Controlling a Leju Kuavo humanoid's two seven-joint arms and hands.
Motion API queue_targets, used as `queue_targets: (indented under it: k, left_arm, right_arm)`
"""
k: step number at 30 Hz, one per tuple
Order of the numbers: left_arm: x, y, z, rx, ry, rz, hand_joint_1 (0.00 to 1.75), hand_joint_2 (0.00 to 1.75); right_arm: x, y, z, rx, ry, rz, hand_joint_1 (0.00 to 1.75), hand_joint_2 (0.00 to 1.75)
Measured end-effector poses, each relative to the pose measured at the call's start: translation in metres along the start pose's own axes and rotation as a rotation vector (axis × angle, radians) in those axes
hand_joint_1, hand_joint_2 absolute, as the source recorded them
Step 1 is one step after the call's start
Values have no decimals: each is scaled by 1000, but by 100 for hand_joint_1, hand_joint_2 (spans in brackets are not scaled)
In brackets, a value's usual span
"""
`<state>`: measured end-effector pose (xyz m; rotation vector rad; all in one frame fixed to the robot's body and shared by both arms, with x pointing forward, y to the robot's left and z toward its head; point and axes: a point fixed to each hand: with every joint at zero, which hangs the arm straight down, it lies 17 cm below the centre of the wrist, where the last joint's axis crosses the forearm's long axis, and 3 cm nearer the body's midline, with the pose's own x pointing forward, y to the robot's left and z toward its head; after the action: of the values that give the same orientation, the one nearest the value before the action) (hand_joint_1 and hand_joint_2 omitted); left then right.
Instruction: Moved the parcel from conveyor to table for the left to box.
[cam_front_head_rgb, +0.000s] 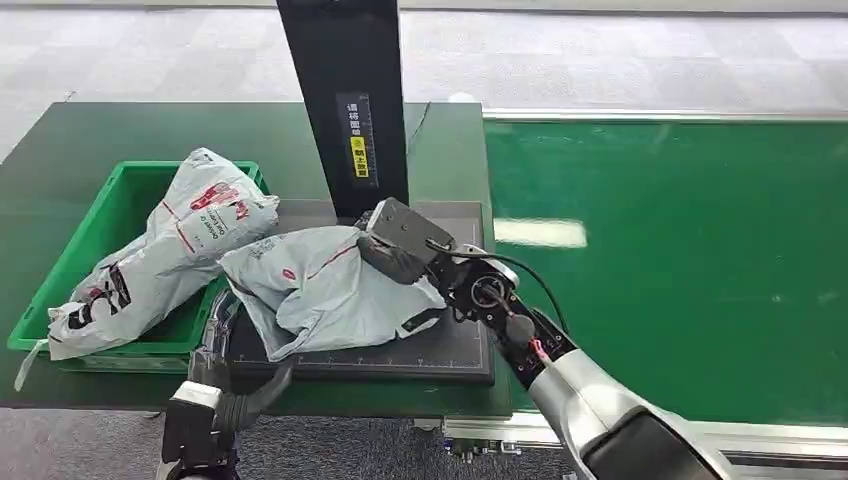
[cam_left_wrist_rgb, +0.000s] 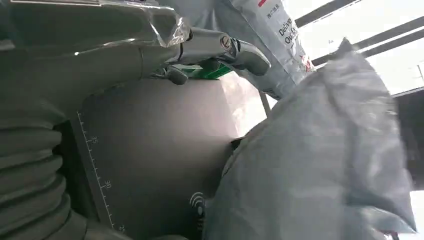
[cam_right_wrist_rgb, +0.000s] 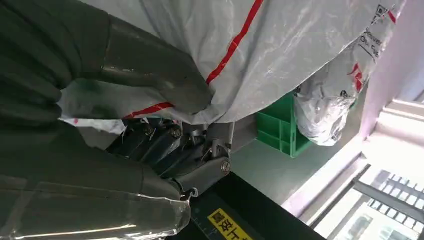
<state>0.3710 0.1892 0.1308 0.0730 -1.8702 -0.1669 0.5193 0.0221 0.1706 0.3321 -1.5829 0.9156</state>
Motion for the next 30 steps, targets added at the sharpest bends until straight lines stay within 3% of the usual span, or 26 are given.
queue_targets:
  k: [8, 14, 15, 16, 20, 24, 30]
  left_arm:
    - [-2, 4, 2, 7, 5, 2, 0, 175]
    - [-2, 13, 1, 21, 2, -8, 0, 175]
    - [-2, 14, 0, 24, 1, -10, 0, 175]
    - [-2, 15, 0, 24, 1, -13, 0, 175]
    - [-3, 22, 0, 46, 3, -19, 0, 175]
    - [-3, 34, 6, 82, 7, -47, 0, 175]
    - [0, 53, 18, 134, 7, -106, 0, 175]
  right_arm:
    - [-34, -1, 3, 10, 107, 265, 175, 175]
    - [-48, -33, 11, -101, 129, 350, 175, 175]
    - [-49, -35, 12, -106, 131, 354, 12, 175]
    - [-51, -38, 13, -110, 135, 358, 0, 175]
    - [-48, -54, 18, -176, 104, 321, 0, 175]
    - [-25, -82, 32, -328, -46, 237, 0, 175]
    - [-12, -102, 94, -539, -242, 38, 0, 175]
